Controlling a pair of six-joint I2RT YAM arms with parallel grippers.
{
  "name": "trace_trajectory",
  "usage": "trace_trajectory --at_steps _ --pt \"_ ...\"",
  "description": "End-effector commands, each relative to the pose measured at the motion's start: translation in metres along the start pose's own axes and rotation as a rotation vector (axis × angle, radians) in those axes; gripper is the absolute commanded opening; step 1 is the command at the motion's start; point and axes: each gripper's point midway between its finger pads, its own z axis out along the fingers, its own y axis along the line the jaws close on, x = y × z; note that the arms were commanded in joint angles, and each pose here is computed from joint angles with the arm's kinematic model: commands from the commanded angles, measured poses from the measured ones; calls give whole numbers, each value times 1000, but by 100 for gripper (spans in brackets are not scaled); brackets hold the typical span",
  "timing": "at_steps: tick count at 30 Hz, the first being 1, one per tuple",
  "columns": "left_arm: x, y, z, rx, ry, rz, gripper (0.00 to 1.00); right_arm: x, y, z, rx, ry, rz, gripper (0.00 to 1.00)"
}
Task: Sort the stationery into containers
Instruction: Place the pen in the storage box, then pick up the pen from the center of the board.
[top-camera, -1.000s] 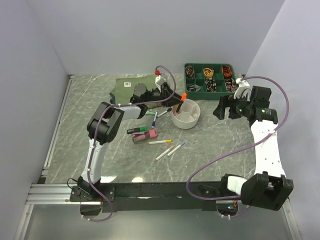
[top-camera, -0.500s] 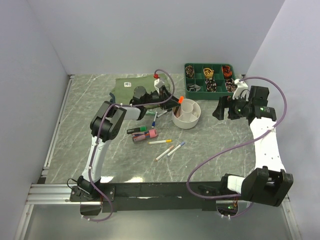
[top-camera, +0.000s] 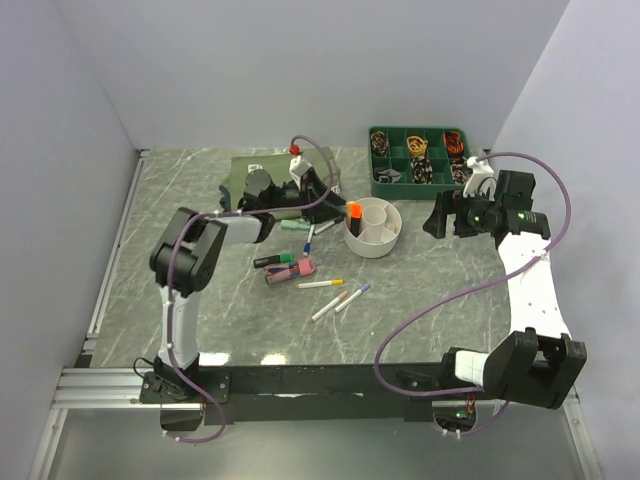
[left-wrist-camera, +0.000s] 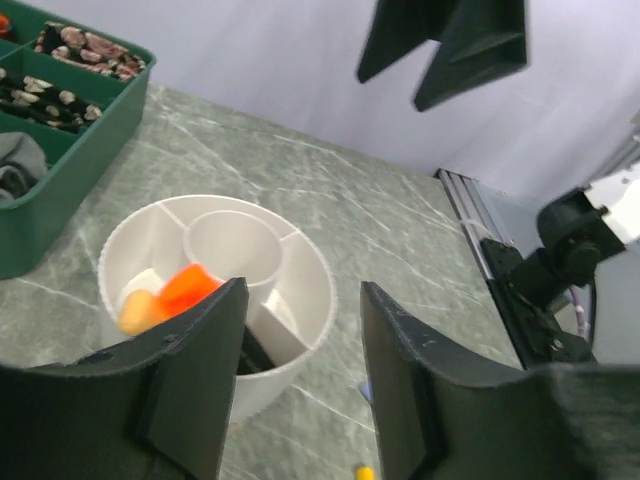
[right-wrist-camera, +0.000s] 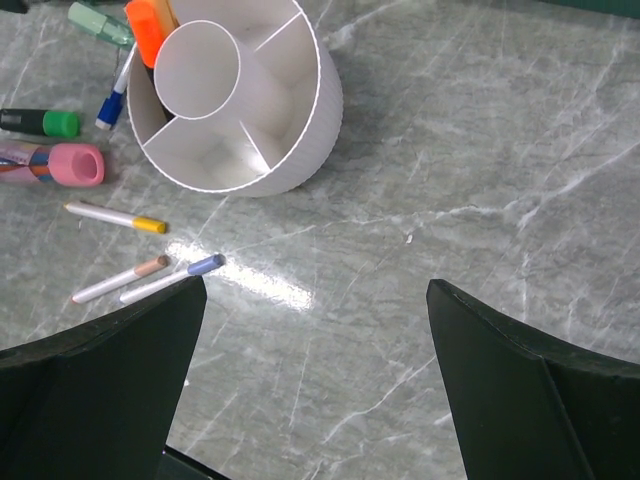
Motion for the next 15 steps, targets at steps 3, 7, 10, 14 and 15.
trace_trajectory --at_steps 3,7,10,14,15 --pt "-11 -41 -30 -90 204 149 62 -5 14 -8 -29 -69 -31 100" --pt "59 -30 -79 -255 564 213 64 -7 19 -10 -37 -92 -46 100" --pt "78 -13 -117 -383 738 172 64 -8 20 -11 -37 -101 -57 100" --pt "90 11 -157 -498 873 113 66 -11 23 -13 -50 -122 -62 100" --pt "90 15 -162 -519 885 113 66 -10 24 -12 -53 -122 -53 100"
